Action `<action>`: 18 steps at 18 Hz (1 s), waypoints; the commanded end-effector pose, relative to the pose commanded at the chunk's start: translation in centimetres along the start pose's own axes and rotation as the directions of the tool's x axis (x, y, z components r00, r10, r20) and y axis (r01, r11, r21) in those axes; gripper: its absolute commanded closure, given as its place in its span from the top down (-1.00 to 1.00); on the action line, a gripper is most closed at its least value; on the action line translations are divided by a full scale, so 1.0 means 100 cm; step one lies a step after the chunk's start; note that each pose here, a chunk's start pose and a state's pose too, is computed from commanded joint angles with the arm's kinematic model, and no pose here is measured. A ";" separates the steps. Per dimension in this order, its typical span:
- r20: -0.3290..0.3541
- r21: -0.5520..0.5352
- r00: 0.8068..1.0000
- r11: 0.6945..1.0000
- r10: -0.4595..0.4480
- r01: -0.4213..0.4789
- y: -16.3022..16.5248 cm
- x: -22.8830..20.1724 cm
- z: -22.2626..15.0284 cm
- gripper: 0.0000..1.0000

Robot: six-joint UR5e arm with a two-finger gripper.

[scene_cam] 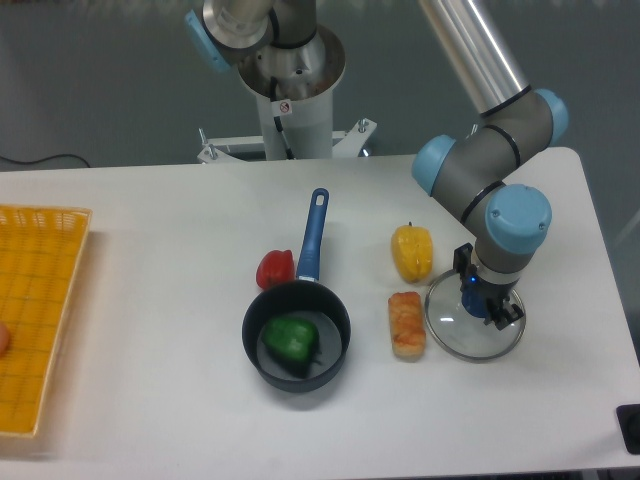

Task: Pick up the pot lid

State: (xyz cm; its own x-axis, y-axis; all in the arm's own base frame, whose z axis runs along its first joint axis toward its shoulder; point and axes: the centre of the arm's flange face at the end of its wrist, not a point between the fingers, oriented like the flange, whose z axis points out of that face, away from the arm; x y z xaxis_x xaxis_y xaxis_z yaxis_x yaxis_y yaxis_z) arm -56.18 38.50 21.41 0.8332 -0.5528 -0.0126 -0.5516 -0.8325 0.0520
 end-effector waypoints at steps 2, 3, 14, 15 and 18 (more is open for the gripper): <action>0.009 -0.002 1.000 1.000 0.000 0.000 -0.001 -0.001 -0.005 0.12; 0.014 -0.001 1.000 1.000 -0.002 0.002 -0.001 -0.002 -0.008 0.12; 0.032 0.001 0.997 0.998 -0.066 0.066 -0.021 -0.007 -0.031 0.12; 0.032 -0.003 0.997 0.998 -0.070 0.071 -0.023 -0.007 -0.031 0.12; 0.050 -0.022 0.997 0.998 -0.058 0.059 -0.030 -0.010 -0.039 0.13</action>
State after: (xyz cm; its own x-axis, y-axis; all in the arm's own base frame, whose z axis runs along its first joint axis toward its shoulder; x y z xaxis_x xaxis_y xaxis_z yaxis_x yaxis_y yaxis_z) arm -55.16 41.68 25.16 0.8606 -0.5051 -0.0656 -0.5006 -0.8625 0.0734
